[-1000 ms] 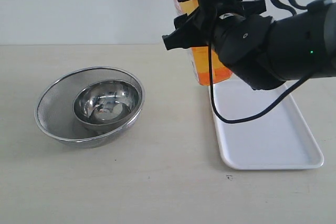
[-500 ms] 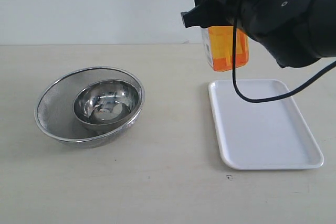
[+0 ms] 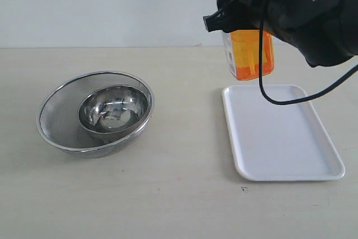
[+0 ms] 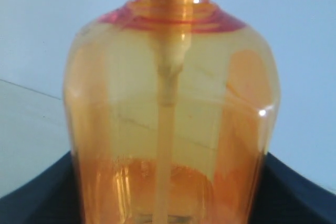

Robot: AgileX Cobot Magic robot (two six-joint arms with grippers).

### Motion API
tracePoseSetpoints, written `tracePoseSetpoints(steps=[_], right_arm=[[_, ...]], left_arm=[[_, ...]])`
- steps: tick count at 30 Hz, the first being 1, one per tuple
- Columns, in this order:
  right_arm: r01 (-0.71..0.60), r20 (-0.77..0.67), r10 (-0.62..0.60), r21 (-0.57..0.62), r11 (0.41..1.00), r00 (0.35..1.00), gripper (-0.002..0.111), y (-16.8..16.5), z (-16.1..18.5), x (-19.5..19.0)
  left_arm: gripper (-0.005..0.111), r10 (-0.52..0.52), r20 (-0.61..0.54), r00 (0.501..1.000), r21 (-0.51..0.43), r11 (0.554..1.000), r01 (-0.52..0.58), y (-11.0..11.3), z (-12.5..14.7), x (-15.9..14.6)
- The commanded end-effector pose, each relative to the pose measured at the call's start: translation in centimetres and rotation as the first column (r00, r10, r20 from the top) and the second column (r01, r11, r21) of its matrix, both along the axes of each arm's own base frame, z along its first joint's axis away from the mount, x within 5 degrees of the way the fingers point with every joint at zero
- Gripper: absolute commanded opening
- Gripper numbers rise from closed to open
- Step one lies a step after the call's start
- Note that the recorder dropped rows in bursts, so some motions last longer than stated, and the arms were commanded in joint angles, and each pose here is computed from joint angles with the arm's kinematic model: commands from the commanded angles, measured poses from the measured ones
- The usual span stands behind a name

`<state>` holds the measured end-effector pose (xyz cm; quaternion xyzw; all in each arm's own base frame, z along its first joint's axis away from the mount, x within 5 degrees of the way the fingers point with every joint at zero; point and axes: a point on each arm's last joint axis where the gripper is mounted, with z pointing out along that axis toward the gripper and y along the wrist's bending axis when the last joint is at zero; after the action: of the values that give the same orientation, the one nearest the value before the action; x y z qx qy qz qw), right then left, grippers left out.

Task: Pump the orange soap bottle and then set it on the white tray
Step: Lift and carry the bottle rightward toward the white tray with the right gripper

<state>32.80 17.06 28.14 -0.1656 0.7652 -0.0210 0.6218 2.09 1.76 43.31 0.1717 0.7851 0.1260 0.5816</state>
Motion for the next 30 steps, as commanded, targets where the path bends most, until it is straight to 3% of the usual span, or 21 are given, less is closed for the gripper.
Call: tracePoseSetpoints(steps=[1, 11, 30], right_arm=[[0.035, 0.118, -0.034, -0.008, 0.999, 0.992, 0.000, -1.3, 3.1, -0.4], [0.130, 0.120, -0.130, 0.008, 0.992, 0.984, 0.000, -5.1, 2.5, -2.5], [0.191, 0.148, -0.196, 0.043, 0.981, 0.969, 0.000, -7.6, 1.5, -6.0]], left_arm=[[0.005, 0.003, 0.008, 1.000, -0.012, 1.000, -0.003, 0.0, -0.1, -0.1], [0.005, 0.003, 0.008, 1.000, -0.012, 1.000, -0.003, 0.0, -0.1, -0.1], [0.005, 0.002, 0.011, 1.000, -0.012, 1.000, -0.002, 0.0, -0.1, 0.0]])
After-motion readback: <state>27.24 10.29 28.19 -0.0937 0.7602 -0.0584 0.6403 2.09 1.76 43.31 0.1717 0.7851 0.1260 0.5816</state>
